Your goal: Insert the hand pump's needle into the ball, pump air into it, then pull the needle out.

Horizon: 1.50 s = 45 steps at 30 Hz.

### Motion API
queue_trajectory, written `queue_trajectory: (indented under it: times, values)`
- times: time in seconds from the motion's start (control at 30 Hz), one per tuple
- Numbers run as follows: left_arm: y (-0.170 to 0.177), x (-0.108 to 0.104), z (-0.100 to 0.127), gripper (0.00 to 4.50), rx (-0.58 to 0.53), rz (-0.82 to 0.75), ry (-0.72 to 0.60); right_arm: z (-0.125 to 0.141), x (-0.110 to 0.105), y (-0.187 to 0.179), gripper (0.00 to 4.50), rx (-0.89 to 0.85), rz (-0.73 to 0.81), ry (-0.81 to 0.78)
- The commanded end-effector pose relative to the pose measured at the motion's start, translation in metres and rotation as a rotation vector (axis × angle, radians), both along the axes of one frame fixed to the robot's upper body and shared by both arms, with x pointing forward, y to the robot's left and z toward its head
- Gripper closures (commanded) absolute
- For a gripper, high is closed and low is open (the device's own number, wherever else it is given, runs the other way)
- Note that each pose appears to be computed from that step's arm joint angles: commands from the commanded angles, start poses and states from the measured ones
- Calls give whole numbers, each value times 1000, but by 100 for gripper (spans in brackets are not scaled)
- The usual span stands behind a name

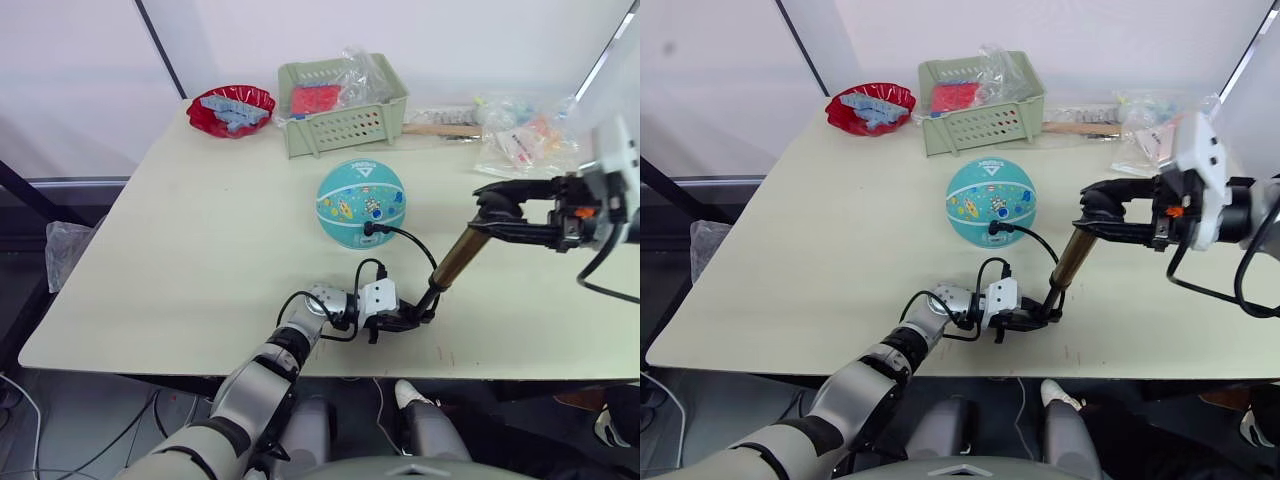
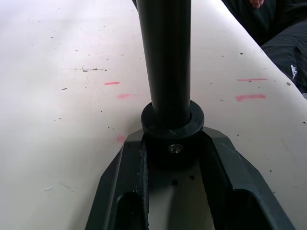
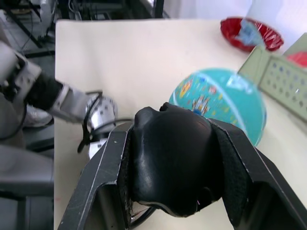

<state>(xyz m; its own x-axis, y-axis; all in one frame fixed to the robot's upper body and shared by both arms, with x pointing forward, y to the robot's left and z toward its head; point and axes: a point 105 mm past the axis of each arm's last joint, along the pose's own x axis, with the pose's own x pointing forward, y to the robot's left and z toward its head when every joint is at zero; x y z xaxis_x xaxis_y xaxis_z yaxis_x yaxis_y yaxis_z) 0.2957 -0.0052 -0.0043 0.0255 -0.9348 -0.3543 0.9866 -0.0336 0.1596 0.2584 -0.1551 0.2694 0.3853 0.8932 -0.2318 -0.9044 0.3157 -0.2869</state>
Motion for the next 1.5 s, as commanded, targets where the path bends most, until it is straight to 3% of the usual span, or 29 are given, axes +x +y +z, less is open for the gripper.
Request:
queue_trajectory:
  times: [0.03,0.3,0.67,0.83,1.03,1.3,1.5]
  values:
    - [25,-21,-45,347,148,29,138,45,-8,-8,256,20,-43,-163]
    - [22,-22,-45,347,144,27,138,-11,-1,2,256,-80,-37,-67]
    - [25,-23,-47,347,145,31,138,-114,10,6,256,-185,-79,31]
    - [24,-22,-46,347,143,34,137,-141,10,11,256,-169,-82,56]
    - [25,-21,-45,347,144,34,137,-126,14,15,256,-108,-87,17]
    - [25,-21,-45,347,148,32,139,-45,12,10,256,-33,-50,-80]
    - [24,-21,-45,347,148,30,140,-3,3,5,256,-3,-30,-109]
